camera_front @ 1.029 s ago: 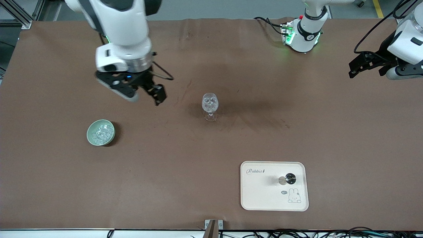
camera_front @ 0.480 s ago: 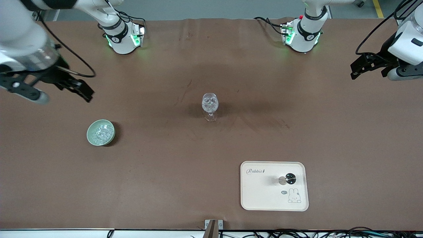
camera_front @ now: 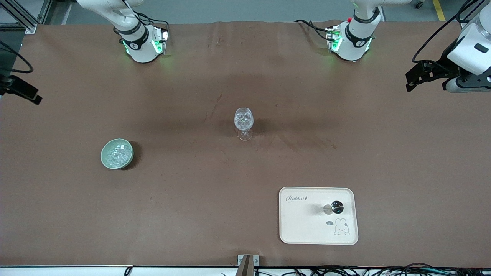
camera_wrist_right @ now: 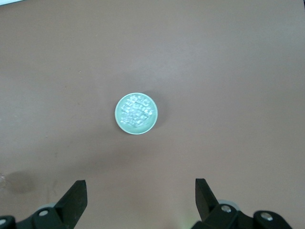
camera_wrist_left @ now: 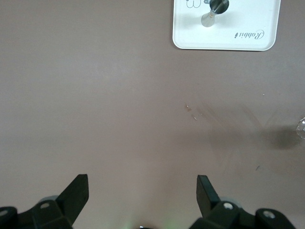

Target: Pour wine and add ice with both arms

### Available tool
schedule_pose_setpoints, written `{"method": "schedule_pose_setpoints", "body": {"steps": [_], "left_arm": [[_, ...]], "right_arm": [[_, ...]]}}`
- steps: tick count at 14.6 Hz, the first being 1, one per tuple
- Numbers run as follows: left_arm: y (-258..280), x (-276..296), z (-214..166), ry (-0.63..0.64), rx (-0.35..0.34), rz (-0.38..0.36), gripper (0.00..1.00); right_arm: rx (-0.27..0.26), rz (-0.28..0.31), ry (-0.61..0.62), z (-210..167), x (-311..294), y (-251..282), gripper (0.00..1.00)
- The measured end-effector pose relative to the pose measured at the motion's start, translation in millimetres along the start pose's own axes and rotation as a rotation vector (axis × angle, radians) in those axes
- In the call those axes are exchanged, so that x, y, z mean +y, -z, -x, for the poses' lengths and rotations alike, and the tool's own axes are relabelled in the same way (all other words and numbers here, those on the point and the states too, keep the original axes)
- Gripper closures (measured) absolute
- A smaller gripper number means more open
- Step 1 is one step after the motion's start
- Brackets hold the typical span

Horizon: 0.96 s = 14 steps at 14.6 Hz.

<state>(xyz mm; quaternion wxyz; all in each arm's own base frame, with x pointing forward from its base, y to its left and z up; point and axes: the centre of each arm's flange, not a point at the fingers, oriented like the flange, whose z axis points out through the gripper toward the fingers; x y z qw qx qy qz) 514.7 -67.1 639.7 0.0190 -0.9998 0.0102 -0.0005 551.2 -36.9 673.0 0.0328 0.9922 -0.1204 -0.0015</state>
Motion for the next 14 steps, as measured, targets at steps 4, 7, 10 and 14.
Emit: {"method": "schedule_pose_setpoints", "body": {"steps": [4,7,10,14], "left_arm": [[1.5,-1.5,-0.3,-0.006,0.003,0.001,0.0],[7.8,-2.3,-1.0,-0.004,0.017,0.002,0.0],[9.5,-2.3,-2.2,-0.004,0.021,0.003,0.0],[8.9,-2.3,-2.8,-0.004,0.02,0.003,0.0]], "right_arm": [[0.001,0.0,0.022,-5.1,30.1,-2.2,0.0],[0.014,-0.003,0.032,-7.7,34.5,-2.6,0.0],[0.023,-0.006,0.042,-8.4,29.3,-2.5,0.0],[0.026,-0.014,0.044,-8.8,28.1,-2.5,0.0]]}}
